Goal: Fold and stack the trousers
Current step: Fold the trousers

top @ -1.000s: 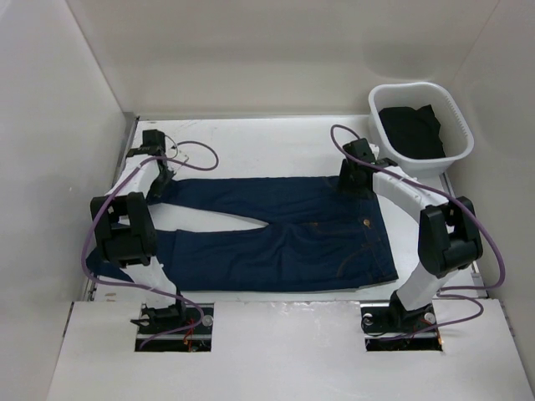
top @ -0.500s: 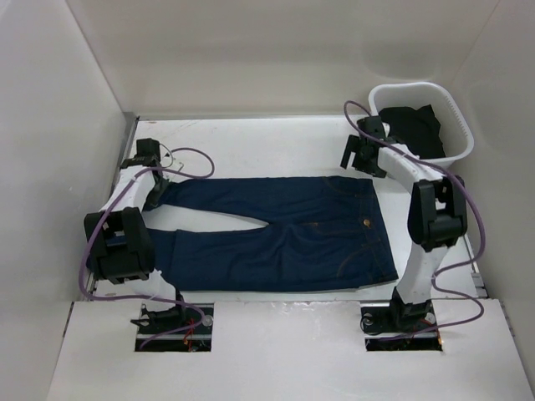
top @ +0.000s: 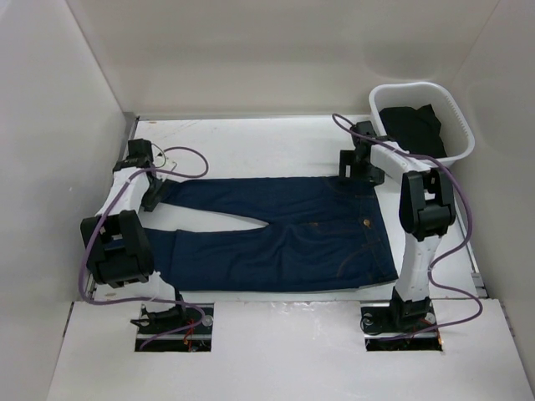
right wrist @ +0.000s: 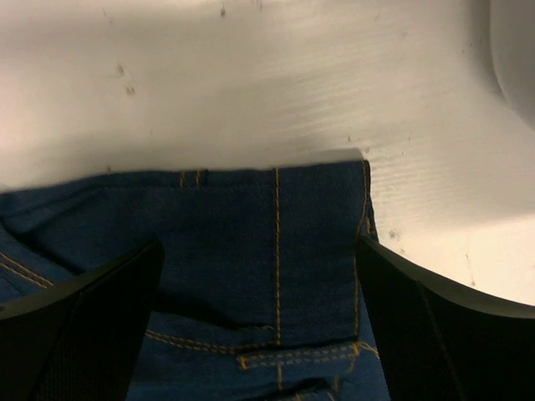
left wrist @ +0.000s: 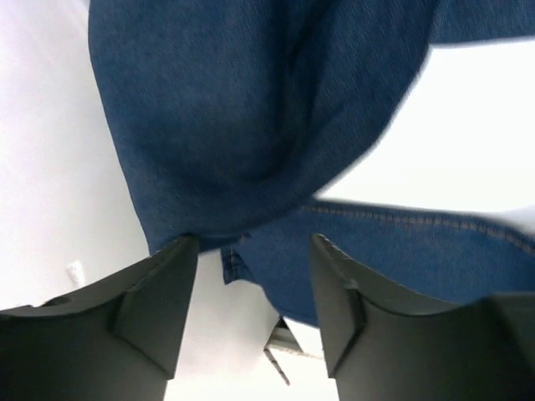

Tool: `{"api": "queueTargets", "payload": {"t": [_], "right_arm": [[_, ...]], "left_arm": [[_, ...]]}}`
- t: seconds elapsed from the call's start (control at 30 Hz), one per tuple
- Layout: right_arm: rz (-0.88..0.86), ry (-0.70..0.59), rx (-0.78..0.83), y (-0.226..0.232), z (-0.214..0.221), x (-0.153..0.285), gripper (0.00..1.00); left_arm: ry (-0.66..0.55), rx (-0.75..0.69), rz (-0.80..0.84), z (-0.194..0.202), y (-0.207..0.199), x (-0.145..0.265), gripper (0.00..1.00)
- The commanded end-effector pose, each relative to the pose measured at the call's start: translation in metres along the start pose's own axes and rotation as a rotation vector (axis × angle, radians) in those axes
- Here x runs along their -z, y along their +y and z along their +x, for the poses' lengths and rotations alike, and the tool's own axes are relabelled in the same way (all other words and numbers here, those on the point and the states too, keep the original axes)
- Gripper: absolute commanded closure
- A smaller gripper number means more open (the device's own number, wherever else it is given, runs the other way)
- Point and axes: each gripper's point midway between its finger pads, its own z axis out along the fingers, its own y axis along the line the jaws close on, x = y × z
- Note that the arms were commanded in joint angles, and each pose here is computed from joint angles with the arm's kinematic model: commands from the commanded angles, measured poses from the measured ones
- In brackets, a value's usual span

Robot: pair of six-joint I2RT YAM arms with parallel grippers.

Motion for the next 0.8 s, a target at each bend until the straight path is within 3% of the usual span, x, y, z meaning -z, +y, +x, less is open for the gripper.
{"api": "queueTargets", "payload": {"t": [0.0,0.13,0.27,0.43,0.6,0.77], "right_arm": [[-0.006,0.007,0.122,0.004,0.005,0.018,0.0],[-0.013,-0.003,0.109,0.004,0.009,0.024,0.03],[-0.008,-0.002,0.112,0.002,0.009,0.027,0.02],[-0.026,-0.028,0.097,0.005,0.003,0.034,0.01],[-0.03,-0.038,0.099,0.008,-0.003,0.033,0.0],[-0.007,-0.043,0.123,0.003,-0.005,0.033,0.0]], "left_arm": [[0.007,-0.04,-0.002,0.019,0.003,0.023,0.44],[0.099,-0.042,-0.038,0.057,0.008,0.011,0.44],[0.121,-0.007,-0.078,0.069,0.024,0.023,0.44],[0.172,-0.044,-0.028,0.089,0.01,0.034,0.44],[0.092,0.084,-0.014,0.076,0.02,-0.004,0.38],[0.127,0.164,-0.011,0.074,0.042,-0.045,0.4]]}}
